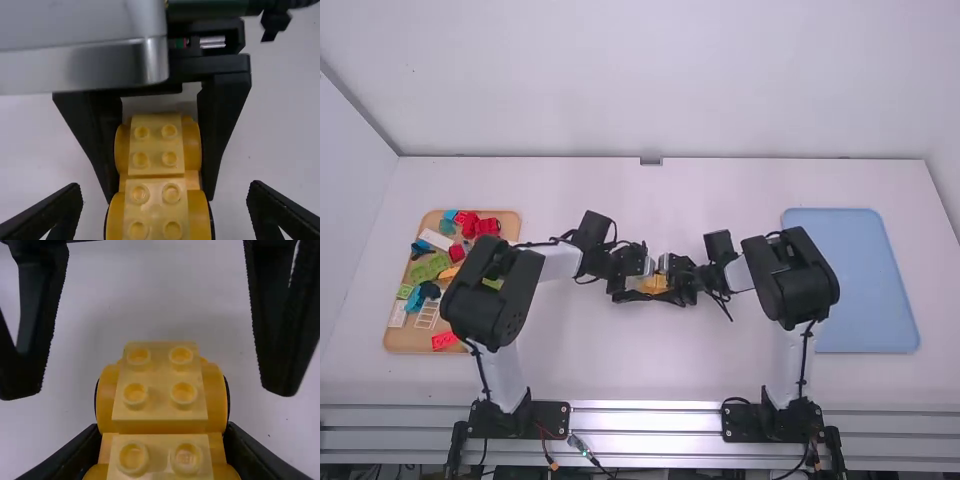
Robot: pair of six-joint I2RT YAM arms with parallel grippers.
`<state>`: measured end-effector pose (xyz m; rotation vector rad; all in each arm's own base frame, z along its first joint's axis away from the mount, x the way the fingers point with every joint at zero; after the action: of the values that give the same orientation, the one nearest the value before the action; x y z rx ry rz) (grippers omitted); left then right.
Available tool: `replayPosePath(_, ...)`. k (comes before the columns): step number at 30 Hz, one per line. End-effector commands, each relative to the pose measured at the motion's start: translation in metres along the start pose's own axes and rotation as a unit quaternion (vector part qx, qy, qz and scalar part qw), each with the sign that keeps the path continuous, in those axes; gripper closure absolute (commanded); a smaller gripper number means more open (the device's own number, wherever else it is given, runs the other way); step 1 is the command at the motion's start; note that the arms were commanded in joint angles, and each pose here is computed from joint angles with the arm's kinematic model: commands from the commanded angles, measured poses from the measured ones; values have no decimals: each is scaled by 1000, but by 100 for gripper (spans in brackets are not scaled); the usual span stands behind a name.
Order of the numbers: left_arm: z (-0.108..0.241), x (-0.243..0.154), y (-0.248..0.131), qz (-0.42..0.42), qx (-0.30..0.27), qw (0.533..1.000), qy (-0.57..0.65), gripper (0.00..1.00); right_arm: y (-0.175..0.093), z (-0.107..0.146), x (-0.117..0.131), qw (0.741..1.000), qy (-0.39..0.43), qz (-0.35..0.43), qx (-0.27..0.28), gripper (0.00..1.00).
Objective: Assemble lego blocks to make yellow taxi
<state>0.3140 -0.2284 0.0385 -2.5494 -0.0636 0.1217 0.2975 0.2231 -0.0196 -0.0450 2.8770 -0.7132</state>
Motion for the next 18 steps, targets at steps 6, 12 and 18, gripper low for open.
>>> replayPosePath(6, -35, 0, -33, 36, -109, 993, -2, 55, 3, 7, 5, 1000, 8, -5, 10, 53)
replayPosePath(12, -27, 1, -23, 34, -90, 995, -22, 98, 3, 7, 5, 1000, 9, -5, 10, 53)
replayPosePath(18, -6, -4, -3, 28, -45, 998, -42, 98, 3, 7, 5, 1000, 8, -5, 10, 53)
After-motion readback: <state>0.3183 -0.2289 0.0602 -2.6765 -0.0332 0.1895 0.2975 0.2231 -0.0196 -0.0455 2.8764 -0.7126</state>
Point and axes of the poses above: each hand's point on the last joint's axis, 136 mm out from that joint toward the fingers, its own y axis out along the fingers, its own x axis along the line the jaws close on, z = x × y, the point moved 2 cm from there along -y, back along the fingers, and after that the axes turned 11 degrees about -y, right-handed, at the moved point
